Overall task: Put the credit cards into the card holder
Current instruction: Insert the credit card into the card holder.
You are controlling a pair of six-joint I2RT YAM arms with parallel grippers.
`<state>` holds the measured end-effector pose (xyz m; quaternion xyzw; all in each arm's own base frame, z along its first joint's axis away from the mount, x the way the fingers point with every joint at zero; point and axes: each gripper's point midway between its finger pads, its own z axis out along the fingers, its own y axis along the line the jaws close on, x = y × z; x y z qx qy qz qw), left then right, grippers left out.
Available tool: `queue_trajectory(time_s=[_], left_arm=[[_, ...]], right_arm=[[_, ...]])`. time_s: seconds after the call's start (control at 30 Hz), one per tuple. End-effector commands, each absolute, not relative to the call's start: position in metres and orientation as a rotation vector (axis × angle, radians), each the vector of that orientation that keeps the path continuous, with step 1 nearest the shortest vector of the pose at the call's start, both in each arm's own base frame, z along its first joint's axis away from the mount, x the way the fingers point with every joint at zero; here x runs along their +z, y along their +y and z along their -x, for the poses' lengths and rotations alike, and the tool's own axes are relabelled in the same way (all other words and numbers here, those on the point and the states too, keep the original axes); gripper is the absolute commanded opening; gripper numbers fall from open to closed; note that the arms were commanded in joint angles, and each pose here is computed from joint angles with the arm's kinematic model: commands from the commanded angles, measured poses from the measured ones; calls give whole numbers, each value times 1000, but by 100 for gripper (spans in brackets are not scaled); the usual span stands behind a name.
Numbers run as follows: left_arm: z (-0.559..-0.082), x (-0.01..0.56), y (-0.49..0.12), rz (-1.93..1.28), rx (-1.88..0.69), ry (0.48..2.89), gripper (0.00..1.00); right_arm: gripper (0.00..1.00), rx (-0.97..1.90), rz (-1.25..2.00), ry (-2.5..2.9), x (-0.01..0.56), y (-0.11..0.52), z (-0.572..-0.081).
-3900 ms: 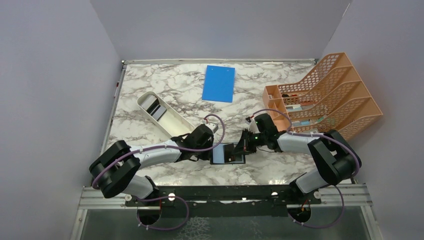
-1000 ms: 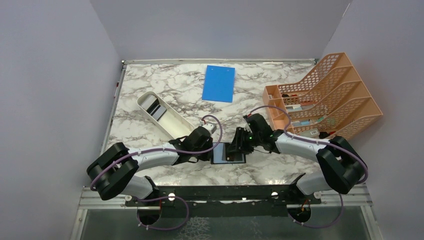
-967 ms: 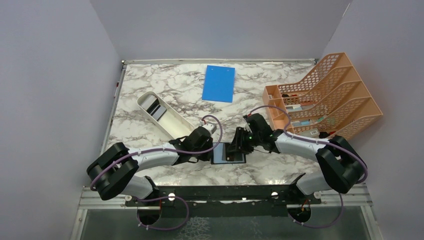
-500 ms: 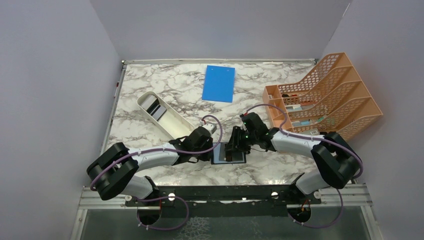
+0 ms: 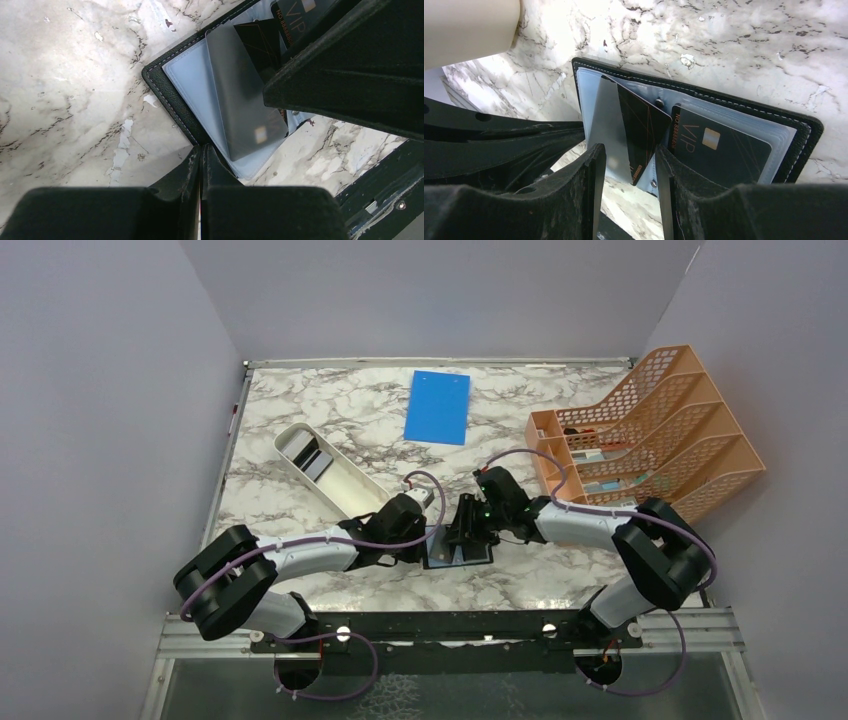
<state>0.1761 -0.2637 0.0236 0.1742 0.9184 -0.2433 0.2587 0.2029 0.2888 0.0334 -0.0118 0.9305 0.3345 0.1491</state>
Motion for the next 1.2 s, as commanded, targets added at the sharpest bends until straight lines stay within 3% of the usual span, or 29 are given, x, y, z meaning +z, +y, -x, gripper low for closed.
queue_trajectory(time_s=[0.0, 0.63, 1.17], left_arm=[[-175, 29, -273, -479, -711, 2463, 5], [-176, 30, -273, -474, -705, 2459, 5], [-175, 28, -274, -477, -698, 2463, 5]], right_arm=[[46, 885, 0, 2636, 40, 286, -216], [50, 717, -83, 2640, 36, 271, -228], [50, 875, -15, 2522, 51, 294, -237]])
